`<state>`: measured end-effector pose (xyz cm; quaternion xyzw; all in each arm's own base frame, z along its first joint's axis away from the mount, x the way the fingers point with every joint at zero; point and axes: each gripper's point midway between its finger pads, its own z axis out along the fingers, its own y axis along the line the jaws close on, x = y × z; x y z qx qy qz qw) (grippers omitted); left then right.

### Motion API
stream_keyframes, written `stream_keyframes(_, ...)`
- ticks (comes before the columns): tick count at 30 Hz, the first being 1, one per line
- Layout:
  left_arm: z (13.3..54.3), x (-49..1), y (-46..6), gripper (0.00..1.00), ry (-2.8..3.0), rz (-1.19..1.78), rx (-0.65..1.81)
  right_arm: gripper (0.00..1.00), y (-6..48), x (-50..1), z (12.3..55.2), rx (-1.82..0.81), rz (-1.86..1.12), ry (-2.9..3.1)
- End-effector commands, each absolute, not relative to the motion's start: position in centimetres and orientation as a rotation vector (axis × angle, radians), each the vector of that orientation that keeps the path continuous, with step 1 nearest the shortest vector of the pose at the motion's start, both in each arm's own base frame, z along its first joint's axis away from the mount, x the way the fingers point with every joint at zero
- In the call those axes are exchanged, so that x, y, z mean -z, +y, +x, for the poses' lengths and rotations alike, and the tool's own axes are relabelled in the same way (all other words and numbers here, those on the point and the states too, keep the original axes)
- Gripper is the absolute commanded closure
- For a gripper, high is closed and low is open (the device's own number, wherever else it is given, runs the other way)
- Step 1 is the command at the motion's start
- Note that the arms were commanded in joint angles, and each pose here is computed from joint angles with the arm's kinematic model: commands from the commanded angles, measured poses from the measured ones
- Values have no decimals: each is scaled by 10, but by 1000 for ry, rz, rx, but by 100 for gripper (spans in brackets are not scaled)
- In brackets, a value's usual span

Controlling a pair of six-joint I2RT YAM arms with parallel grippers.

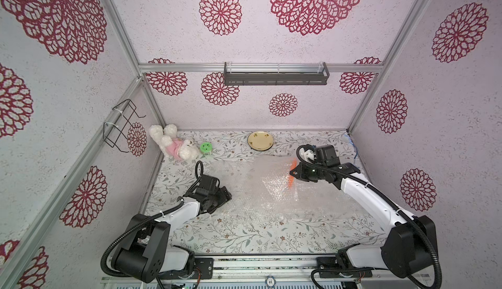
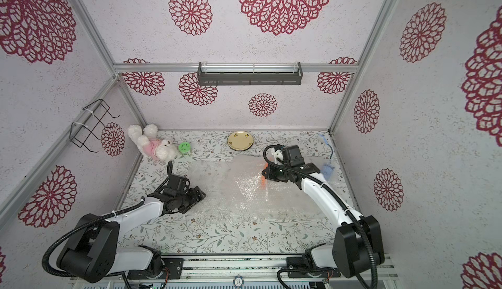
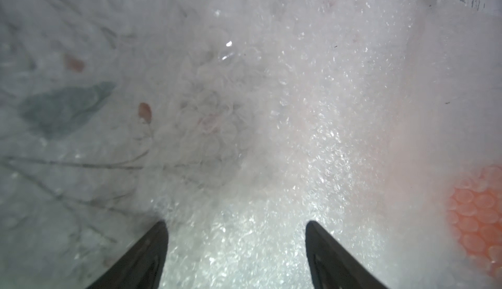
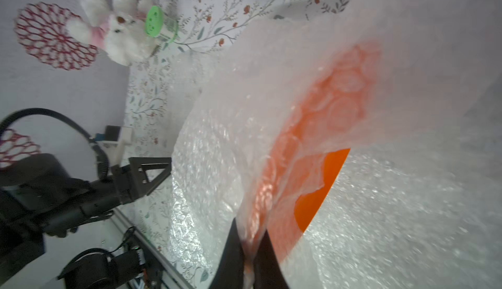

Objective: Unpack dinner plates from bubble wrap
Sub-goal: Unwrap the bubble wrap.

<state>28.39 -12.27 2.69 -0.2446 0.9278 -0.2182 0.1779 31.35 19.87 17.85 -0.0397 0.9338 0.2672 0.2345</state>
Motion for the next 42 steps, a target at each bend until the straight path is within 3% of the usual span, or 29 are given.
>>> stream_keyframes(1, 248, 12, -105, 18, 2777, -773, 480, 100, 185, -152, 310, -370, -189, 2656)
stream_keyframes(9, 247, 13, -106, 18, 2775, -778, 486, 100, 217, -102, 312, 26, -314, 2743)
stream_keyframes(19, 252, 13, -108, 18, 2769, -779, 503, 98, 264, -39, 313, 76, -367, 2800)
stream_keyframes(25, 253, 15, -112, 18, 2773, -777, 525, 70, 286, -33, 316, -73, -353, 2797)
stream_keyframes(32, 259, -14, -121, 18, 2732, -687, 615, 29, 339, -101, 307, -604, -485, 2685)
stream_keyframes(37, 264, -61, -129, 16, 2651, -582, 692, 18, 342, -153, 306, -855, -515, 2598)
stream_keyframes(42, 262, -106, -148, 15, 2576, -393, 683, 8, 299, -182, 323, -915, -395, 2522)
